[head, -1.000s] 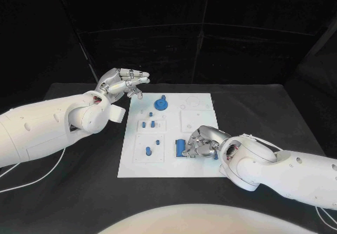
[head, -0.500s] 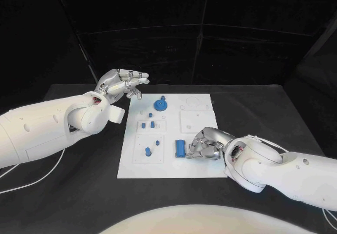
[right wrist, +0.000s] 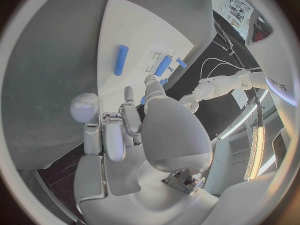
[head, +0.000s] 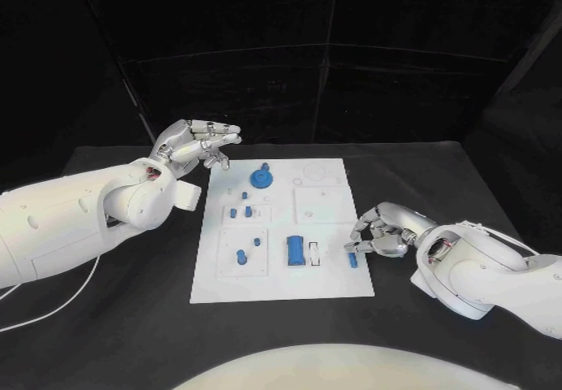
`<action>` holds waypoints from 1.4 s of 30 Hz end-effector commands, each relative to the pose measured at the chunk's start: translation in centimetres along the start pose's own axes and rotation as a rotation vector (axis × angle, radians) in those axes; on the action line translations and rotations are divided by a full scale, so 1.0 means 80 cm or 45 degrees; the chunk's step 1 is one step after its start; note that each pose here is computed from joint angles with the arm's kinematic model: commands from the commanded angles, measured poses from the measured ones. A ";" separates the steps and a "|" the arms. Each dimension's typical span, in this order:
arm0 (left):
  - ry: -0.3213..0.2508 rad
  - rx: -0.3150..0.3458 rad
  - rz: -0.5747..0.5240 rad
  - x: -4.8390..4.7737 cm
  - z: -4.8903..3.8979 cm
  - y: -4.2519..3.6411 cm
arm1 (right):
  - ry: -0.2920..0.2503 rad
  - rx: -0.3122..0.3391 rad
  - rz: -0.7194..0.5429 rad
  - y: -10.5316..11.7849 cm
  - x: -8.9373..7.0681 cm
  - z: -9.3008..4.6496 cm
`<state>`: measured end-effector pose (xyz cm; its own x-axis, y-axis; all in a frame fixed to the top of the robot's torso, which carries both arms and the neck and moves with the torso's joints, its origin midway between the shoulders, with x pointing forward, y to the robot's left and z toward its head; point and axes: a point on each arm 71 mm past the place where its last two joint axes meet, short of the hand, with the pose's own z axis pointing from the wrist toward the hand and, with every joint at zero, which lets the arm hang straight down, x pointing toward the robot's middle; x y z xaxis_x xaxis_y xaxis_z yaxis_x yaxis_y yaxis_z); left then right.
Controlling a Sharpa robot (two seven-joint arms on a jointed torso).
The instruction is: Assemble the parts on the task board
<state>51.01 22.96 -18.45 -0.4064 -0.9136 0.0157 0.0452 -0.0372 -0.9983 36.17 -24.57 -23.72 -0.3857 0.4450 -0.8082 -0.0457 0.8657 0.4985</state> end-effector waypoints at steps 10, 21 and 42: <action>0.018 0.008 -0.014 0.004 0.000 -0.0018 | 0.045 0.039 -0.170 -0.014 0.000 0.006; 0.016 0.006 -0.014 0.003 -0.001 -0.0019 | 0.080 0.047 -0.213 -0.008 0.013 0.019; 0.017 0.003 -0.014 0.002 -0.001 -0.0015 | 0.157 0.024 -0.327 0.006 0.031 0.029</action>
<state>50.87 22.95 -18.45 -0.4095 -0.9121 0.0177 0.0428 -0.0385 -0.9983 37.42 -22.66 -26.11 -0.4640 0.2429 -0.8519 -0.1109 0.9382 0.3279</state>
